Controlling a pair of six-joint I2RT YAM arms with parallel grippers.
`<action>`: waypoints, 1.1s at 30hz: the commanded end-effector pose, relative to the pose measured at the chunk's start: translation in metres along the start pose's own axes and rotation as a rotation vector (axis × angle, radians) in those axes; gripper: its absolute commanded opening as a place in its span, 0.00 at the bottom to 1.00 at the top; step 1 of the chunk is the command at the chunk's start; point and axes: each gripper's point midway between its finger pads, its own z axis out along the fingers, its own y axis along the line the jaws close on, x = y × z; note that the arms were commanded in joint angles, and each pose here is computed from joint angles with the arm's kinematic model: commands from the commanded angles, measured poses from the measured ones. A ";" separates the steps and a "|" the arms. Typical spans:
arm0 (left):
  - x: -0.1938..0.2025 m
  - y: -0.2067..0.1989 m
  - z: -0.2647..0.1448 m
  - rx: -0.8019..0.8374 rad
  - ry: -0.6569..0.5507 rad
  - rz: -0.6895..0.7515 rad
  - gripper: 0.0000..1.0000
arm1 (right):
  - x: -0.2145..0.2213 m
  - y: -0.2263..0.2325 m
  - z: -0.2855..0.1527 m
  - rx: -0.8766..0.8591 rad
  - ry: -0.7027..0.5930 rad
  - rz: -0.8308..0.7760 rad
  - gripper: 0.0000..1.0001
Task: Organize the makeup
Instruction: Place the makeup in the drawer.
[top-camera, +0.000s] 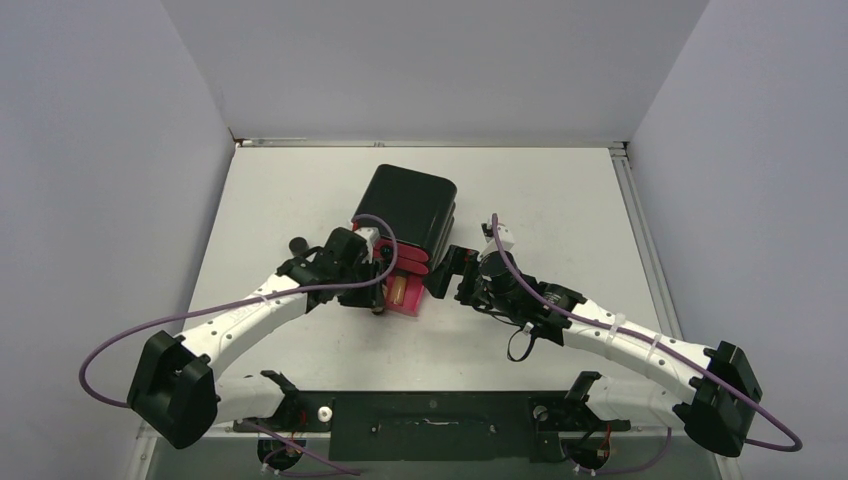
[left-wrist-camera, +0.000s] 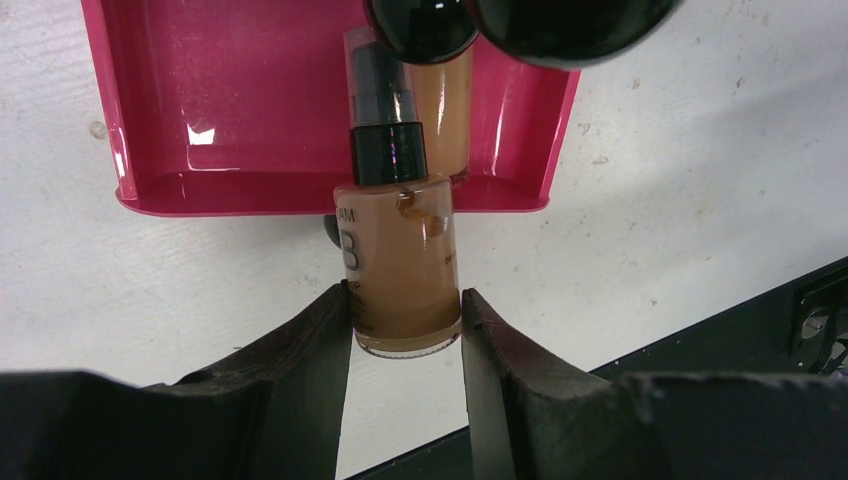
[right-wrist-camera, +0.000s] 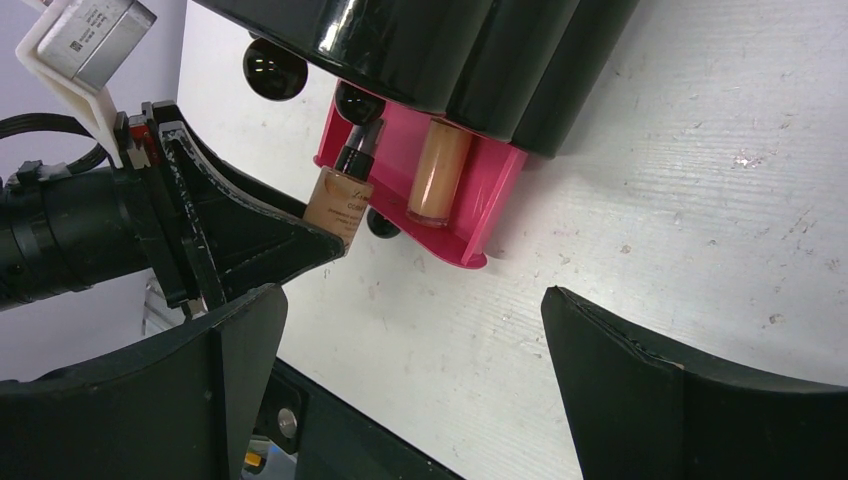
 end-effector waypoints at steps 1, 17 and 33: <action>-0.033 -0.013 0.000 0.038 -0.117 -0.025 0.00 | -0.014 0.006 -0.003 -0.008 -0.043 -0.010 0.97; -0.040 0.001 0.015 -0.027 -0.168 -0.032 0.05 | -0.013 0.003 -0.001 0.003 -0.034 -0.014 0.98; -0.044 0.000 0.019 -0.030 -0.161 -0.003 0.13 | -0.013 0.002 -0.002 0.008 -0.036 -0.014 0.98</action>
